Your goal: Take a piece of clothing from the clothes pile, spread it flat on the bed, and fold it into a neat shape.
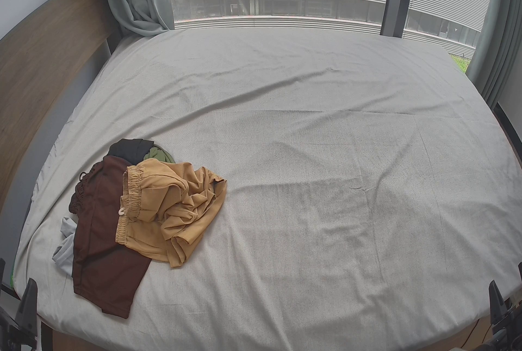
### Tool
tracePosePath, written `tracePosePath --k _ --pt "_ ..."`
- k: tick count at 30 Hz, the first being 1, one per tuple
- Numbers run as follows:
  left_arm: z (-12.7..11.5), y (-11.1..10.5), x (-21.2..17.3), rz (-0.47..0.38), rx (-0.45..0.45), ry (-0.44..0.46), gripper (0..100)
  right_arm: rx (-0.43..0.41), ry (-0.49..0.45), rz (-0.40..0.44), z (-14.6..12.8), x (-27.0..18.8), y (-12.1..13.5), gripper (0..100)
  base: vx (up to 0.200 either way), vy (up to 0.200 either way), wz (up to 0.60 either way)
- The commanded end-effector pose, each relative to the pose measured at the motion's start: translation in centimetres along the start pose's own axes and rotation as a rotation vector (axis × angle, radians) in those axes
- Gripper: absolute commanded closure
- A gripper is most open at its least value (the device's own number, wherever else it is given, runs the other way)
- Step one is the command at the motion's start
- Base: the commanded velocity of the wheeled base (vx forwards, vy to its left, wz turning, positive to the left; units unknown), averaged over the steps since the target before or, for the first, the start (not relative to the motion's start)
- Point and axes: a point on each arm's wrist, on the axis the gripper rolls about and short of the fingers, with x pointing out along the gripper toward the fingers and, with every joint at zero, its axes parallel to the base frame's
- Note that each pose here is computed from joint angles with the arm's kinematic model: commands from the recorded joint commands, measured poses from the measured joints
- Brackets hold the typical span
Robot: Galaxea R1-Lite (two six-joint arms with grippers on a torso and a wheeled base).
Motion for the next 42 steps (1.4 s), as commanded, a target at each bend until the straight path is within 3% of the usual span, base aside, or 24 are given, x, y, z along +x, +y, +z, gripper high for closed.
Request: tracePosePath --k 1,8,12,19,33,42 --pt "1.8 -0.2 1.7 -0.033 -0.024 0.078 0 0.000 0.000 0.000 -0.5 0.0 0.0 0 0.000 0.000 0.00" --pt "4.5 -0.7 3.4 -0.171 -0.106 0.115 0 -0.002 0.000 0.000 -0.5 0.0 0.0 0 0.000 0.000 0.00" --pt "5.1 -1.1 4.9 -0.212 -0.119 0.185 0 -0.002 0.000 0.000 -0.5 0.0 0.0 0 0.000 0.000 0.00" --pt "5.7 -1.5 8.0 -0.190 -0.194 0.271 0 -0.002 0.000 0.000 -0.5 0.0 0.0 0 0.000 0.000 0.00" --pt "5.1 -1.9 12.7 -0.197 -0.214 0.358 0 -0.002 0.000 0.000 -0.5 0.0 0.0 0 0.000 0.000 0.00" --pt "3.9 -0.2 16.8 -0.184 -0.265 0.407 0 -0.002 0.000 0.000 -0.5 0.0 0.0 0 0.000 0.000 0.00"
